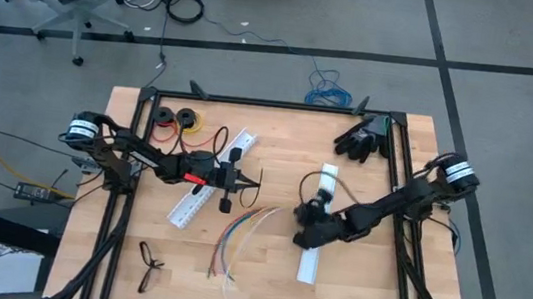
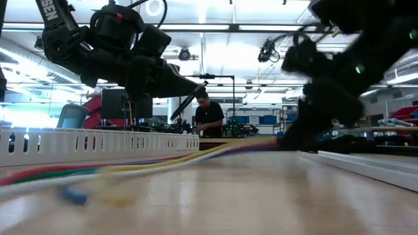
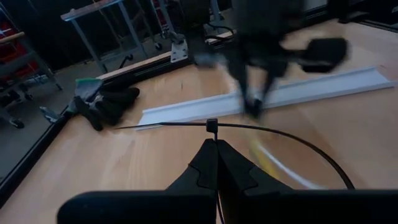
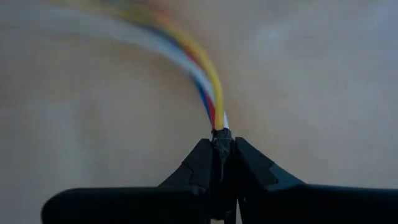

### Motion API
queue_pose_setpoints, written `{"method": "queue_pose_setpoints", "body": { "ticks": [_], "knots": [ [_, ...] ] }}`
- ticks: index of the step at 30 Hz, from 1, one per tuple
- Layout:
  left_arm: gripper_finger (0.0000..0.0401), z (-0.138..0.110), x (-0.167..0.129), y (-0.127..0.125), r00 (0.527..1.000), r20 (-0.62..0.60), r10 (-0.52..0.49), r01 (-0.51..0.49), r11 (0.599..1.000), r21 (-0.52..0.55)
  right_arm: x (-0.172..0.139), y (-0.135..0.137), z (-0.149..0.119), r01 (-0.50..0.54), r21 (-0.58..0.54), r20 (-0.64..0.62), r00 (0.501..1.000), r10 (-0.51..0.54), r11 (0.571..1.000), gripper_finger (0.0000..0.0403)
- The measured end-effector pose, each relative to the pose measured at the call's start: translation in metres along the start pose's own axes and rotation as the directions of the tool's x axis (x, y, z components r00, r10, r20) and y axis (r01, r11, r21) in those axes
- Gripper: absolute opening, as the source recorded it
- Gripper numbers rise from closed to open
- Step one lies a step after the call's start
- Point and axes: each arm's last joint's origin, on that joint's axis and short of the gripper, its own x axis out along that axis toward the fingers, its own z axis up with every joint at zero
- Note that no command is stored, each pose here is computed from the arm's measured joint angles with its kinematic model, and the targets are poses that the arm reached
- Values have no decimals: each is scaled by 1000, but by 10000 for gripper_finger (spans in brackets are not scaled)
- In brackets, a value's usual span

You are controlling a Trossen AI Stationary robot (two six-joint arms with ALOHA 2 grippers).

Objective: Ziptie cables
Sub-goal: Wrap the cable wires together using the black zip tie

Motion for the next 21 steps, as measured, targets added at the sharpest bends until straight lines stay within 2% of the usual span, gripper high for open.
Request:
{"method": "queue_pose_setpoints", "body": {
  "ticks": [2, 5, 8, 10, 12, 15, 18, 21],
  "knots": [
    [3, 0, 0, 1, 1000, 1, 19, -19, 1000, 1, -16, -15, 10, 161, 28, 57, 985, -162, 987, 30],
    [3, 1, 0, 2, 998, -6, 68, -68, 998, 1, -43, -38, 23, 346, 130, 188, 912, -365, 929, 30],
    [3, 1, 0, 3, 996, -4, 91, -91, 996, 1, -71, -55, 36, 385, 286, 299, 834, -464, 877, 30],
    [3, 2, 0, 3, 996, -2, 92, -92, 996, 1, -82, -60, 42, 368, 355, 338, 807, -485, 859, 30],
    [3, 2, 0, 3, 996, -1, 91, -91, 996, 1, -87, -61, 45, 334, 388, 353, 807, -474, 859, 30],
    [3, 2, 0, 3, 996, -2, 91, -91, 996, -1, -79, -52, 45, 237, 364, 309, 882, -357, 901, 30],
    [3, 2, 0, 3, 996, -2, 91, -91, 996, -5, -61, -42, 39, 100, 357, 178, 969, -173, 929, 30],
    [3, 2, 0, 3, 996, -1, 90, -90, 995, -44, -40, -32, 28, 33, 365, 31, 998, -47, 930, 30]
  ]
}}
